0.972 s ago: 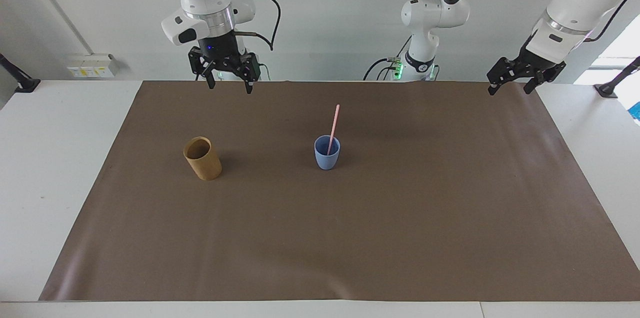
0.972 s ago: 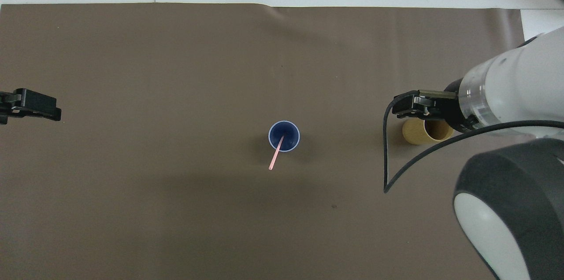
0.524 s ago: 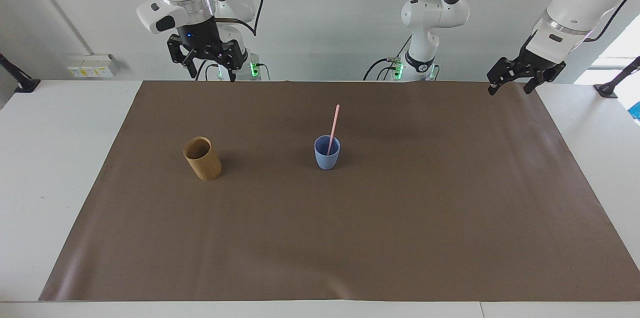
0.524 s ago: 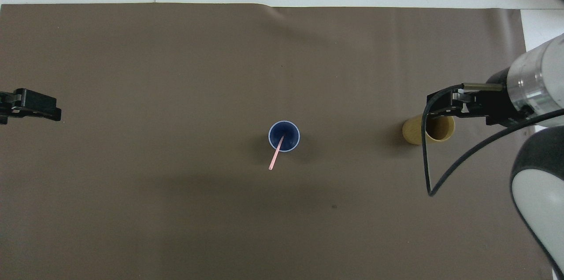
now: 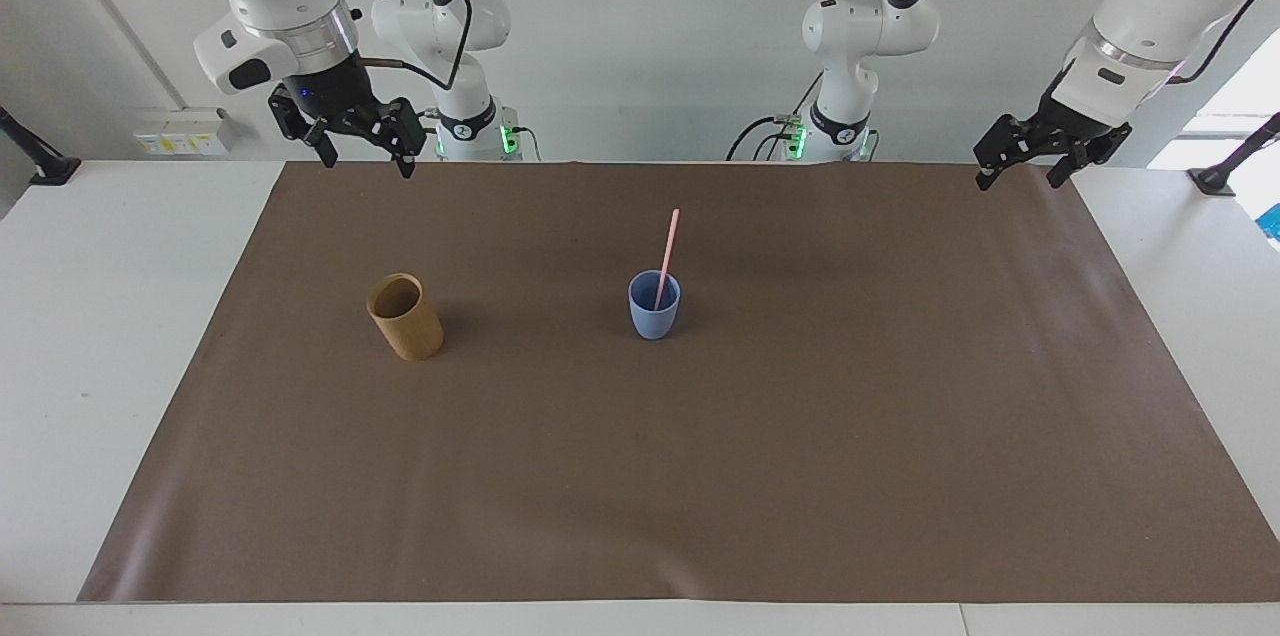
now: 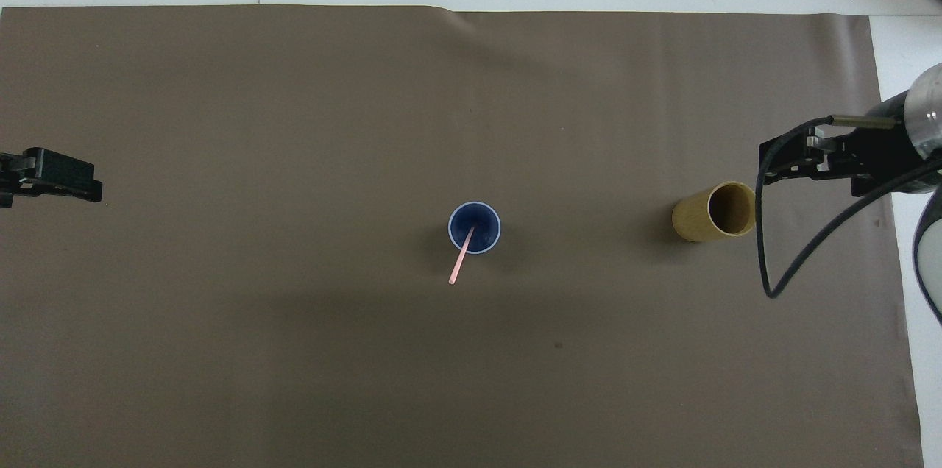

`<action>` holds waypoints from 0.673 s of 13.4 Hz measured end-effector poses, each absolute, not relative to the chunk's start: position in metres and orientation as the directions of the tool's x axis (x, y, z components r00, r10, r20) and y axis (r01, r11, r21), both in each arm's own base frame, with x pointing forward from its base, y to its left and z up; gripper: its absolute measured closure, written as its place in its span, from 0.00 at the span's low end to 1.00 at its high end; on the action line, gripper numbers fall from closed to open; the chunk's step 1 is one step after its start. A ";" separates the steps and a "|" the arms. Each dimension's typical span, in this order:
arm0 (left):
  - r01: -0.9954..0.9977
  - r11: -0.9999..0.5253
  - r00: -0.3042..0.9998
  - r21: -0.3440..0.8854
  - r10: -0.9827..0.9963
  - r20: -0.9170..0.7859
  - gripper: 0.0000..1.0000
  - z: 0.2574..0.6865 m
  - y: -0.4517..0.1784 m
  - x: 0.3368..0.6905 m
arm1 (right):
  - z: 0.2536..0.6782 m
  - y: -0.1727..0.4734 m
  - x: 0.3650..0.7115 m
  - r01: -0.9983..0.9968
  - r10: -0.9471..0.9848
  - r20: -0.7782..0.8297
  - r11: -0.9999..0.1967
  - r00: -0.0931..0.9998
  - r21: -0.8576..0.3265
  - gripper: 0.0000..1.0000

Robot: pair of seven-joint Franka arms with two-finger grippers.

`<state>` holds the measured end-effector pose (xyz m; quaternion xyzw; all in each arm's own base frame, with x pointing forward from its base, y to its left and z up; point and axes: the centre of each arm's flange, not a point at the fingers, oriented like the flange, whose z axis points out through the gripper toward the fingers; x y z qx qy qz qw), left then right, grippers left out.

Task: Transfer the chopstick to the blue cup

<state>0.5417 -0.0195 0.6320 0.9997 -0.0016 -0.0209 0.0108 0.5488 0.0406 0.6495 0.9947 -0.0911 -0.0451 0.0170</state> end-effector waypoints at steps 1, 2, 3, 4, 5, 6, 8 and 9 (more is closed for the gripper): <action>-0.003 -1.000 0.999 0.022 -0.004 -0.042 0.00 0.632 -0.020 0.542 | 0.648 0.038 0.545 -0.183 -0.187 -0.097 -0.982 0.978 0.045 0.00; -0.003 -1.000 0.999 0.022 -0.004 -0.042 0.00 0.632 -0.020 0.542 | 0.647 0.039 0.541 -0.182 -0.186 -0.100 -0.982 0.977 0.048 0.00; -0.003 -1.000 0.999 0.022 -0.004 -0.042 0.00 0.632 -0.020 0.542 | 0.646 0.040 0.538 -0.180 -0.184 -0.099 -0.983 0.978 0.049 0.00; -0.003 -1.000 0.999 0.022 -0.004 -0.042 0.00 0.632 -0.020 0.542 | 0.646 0.042 0.536 -0.177 -0.181 -0.096 -0.983 0.979 0.049 0.00; -0.003 -1.000 0.999 0.022 -0.004 -0.042 0.00 0.632 -0.020 0.542 | 0.646 0.043 0.535 -0.175 -0.179 -0.091 -0.983 0.980 0.048 0.00; -0.003 -1.000 0.999 0.022 -0.004 -0.042 0.00 0.632 -0.020 0.542 | 0.646 0.045 0.535 -0.167 -0.171 -0.088 -0.985 0.981 0.047 0.00; -0.003 -1.000 0.999 0.022 -0.004 -0.042 0.00 0.632 -0.020 0.542 | 0.645 0.048 0.535 -0.137 -0.140 -0.083 -0.990 0.987 0.043 0.00; -0.003 -1.000 0.999 0.022 -0.004 -0.042 0.00 0.632 -0.020 0.542 | 0.646 0.049 0.537 -0.127 -0.130 -0.070 -0.991 0.989 0.039 0.00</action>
